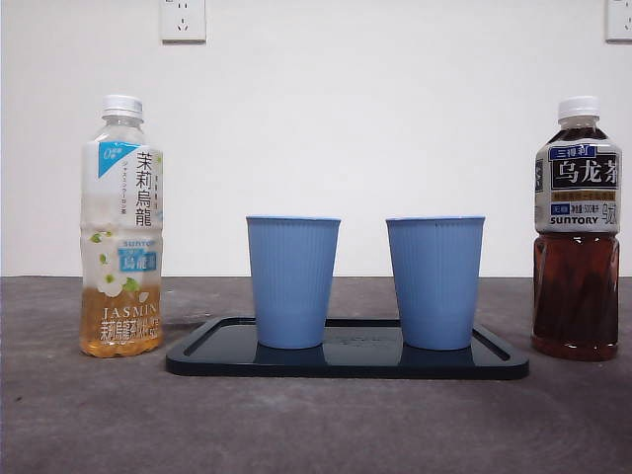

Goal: Pour the drink into the cup

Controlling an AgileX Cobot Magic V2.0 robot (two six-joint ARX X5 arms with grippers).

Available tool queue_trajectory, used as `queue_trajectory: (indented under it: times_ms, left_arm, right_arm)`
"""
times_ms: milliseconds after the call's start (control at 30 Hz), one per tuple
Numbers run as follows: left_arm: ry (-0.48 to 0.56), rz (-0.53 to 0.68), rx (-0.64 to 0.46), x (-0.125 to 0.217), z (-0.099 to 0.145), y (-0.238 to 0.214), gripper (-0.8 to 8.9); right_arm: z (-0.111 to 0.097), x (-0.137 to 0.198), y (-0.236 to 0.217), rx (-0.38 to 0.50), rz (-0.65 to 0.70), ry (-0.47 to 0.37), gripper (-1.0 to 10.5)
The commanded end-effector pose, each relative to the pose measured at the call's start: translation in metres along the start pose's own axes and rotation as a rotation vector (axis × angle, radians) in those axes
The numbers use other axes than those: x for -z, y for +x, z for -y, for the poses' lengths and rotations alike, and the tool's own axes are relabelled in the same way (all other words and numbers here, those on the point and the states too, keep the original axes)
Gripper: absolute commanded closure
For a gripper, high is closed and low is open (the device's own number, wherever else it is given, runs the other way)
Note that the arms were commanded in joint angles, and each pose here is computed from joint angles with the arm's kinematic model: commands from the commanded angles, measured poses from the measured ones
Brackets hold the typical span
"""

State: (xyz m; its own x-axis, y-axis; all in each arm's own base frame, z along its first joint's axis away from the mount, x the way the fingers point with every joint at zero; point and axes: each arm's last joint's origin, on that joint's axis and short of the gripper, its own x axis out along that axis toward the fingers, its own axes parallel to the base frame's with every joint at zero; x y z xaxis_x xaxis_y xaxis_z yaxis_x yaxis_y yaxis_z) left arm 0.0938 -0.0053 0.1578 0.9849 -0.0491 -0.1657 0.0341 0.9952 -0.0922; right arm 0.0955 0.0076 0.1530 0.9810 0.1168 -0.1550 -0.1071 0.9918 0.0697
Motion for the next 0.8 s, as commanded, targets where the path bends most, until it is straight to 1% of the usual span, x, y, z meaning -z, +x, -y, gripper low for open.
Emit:
queue_trajectory:
  times_ms: [33,167,300,467,633,700,800]
  left_arm:
    - [-0.047,0.019,-0.002,0.0,0.0,0.001,8.07]
    - [-0.077,0.038,0.014,-0.002,0.001,0.001,8.06]
    - [-0.173,0.063,0.035,-0.006,0.002,0.0,8.04]
    - [-0.248,0.082,0.065,-0.013,0.005,-0.003,8.04]
    - [-0.252,0.115,0.1,-0.032,0.009,-0.01,8.04]
    - [-0.251,0.122,0.115,-0.043,0.011,-0.014,8.04]
    - [-0.247,0.101,0.151,-0.061,0.014,-0.018,8.04]
  right_arm:
    - [0.0,0.001,0.0,-0.023,0.005,0.076,9.3]
    - [-0.001,-0.005,-0.001,-0.039,0.018,0.132,9.3]
    - [-0.003,-0.016,-0.005,-0.058,0.047,0.19,9.3]
    - [-0.006,-0.034,-0.013,-0.085,0.088,0.234,9.3]
    - [-0.008,-0.053,-0.019,-0.1,0.076,0.242,9.3]
    - [-0.01,-0.063,-0.021,-0.124,0.066,0.242,9.3]
    - [-0.012,-0.077,-0.023,-0.161,0.043,0.252,9.3]
